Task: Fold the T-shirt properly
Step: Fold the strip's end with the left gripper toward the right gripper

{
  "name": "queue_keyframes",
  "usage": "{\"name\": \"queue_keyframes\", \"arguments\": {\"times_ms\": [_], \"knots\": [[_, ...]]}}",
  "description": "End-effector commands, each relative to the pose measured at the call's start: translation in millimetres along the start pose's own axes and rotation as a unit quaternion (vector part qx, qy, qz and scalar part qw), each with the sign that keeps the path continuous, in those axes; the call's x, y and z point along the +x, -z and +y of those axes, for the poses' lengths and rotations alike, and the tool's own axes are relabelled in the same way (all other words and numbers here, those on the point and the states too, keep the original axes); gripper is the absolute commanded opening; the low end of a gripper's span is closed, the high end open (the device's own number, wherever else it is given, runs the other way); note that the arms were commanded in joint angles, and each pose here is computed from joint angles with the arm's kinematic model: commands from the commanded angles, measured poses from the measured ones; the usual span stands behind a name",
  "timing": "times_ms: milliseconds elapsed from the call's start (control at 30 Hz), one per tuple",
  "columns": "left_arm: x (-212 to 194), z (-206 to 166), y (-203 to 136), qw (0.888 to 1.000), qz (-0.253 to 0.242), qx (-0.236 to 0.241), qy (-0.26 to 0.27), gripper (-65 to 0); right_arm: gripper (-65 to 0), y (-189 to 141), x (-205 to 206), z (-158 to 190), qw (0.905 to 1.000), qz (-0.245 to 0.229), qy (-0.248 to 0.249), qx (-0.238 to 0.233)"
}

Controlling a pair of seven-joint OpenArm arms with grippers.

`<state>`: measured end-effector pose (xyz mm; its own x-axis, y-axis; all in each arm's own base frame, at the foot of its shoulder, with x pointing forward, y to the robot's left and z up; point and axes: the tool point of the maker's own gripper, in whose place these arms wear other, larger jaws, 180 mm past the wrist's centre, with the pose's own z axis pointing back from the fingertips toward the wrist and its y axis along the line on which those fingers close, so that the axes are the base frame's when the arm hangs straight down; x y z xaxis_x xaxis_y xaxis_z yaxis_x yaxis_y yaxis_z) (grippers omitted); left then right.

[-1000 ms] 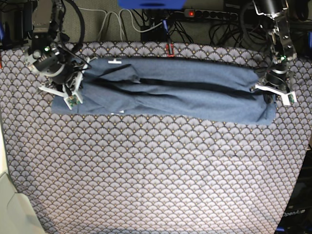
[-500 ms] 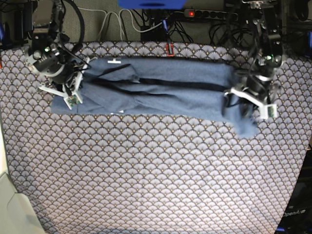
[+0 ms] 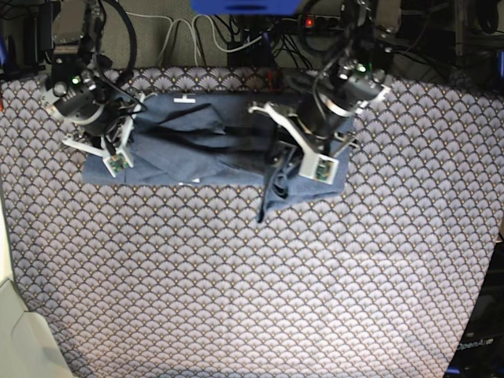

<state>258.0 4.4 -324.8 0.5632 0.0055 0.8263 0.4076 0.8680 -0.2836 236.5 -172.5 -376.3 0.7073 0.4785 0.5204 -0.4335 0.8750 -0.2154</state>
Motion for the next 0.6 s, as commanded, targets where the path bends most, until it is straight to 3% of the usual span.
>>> {"name": "queue_keyframes", "arguments": {"times_ms": [0, 167, 400, 567], "knots": [[14, -15, 1, 0.999, -0.026, -0.022, 0.002, -57.0, -65.0, -3, 9, -5, 0.9998, -0.016, -0.005, -0.007], [10, -44, 8, 0.998, -0.018, -0.062, 0.015, -56.8, -65.0, -3, 9, -5, 0.9998, -0.016, -0.006, -0.007], [-8, -42, 16, 0.998, 0.007, -0.061, 0.008, -56.5, -65.0, -3, 6, -4, 0.9999, -0.012, -0.005, -0.005], [0, -46, 19, 0.998, -0.003, -0.064, 0.002, -56.4, -65.0, -3, 5, -3, 0.9999, -0.012, -0.005, -0.004]]}}
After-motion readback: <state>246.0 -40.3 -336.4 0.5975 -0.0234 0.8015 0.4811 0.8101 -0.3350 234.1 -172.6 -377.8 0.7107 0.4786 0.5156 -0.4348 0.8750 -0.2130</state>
